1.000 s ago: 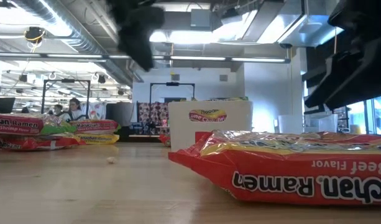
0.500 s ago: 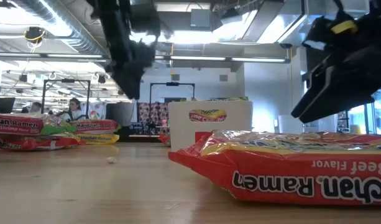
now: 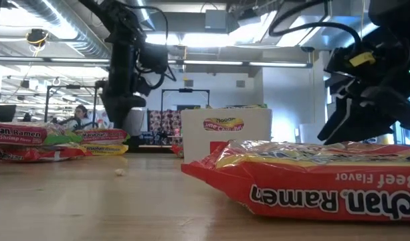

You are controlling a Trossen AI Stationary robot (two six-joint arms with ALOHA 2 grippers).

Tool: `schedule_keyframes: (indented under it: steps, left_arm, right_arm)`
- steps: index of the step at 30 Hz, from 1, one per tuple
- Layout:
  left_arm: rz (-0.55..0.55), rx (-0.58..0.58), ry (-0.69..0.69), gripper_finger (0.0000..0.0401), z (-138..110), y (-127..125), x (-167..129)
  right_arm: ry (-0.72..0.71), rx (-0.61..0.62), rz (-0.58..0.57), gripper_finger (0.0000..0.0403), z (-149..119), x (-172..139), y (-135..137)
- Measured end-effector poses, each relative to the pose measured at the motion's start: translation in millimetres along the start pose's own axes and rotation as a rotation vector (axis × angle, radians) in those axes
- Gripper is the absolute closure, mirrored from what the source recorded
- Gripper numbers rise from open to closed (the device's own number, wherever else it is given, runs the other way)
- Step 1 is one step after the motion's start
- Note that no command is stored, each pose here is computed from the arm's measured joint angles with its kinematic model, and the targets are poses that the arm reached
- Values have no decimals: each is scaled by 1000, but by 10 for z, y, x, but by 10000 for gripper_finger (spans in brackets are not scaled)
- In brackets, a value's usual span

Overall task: Sort Maruchan noodles
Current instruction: Put the green noodle pack into the white bin

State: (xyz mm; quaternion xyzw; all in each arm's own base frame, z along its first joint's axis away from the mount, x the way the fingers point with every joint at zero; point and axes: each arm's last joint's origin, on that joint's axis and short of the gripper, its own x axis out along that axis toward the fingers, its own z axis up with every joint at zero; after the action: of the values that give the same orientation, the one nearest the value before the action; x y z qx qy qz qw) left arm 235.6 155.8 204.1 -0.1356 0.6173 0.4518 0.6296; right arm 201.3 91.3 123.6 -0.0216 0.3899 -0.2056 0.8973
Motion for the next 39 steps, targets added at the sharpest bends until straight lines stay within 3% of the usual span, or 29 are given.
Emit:
schedule_keyframes:
  steps: [8, 17, 21, 27, 35, 39]
  left_arm:
    - [6, 39, 33, 227, -121, -73, 180]
    - [174, 68, 9, 227, -229, -54, 305]
    - [167, 94, -38, 235, -206, -69, 365]
    - [182, 115, -69, 283, -243, -89, 439]
    - [193, 155, -74, 382, -243, -91, 446]
    - [193, 159, -78, 395, -240, -93, 445]
  right_arm:
    - [-10, 6, 7, 119, -33, 15, -8]
    - [-21, -27, 15, 119, -21, 15, 1]
    - [-23, -17, 28, 119, -15, 14, 9]
    - [-28, -20, 33, 119, -9, 13, 14]
    - [-28, -12, 50, 119, -2, 13, 24]
    - [-52, 0, 66, 119, 26, 11, 42]
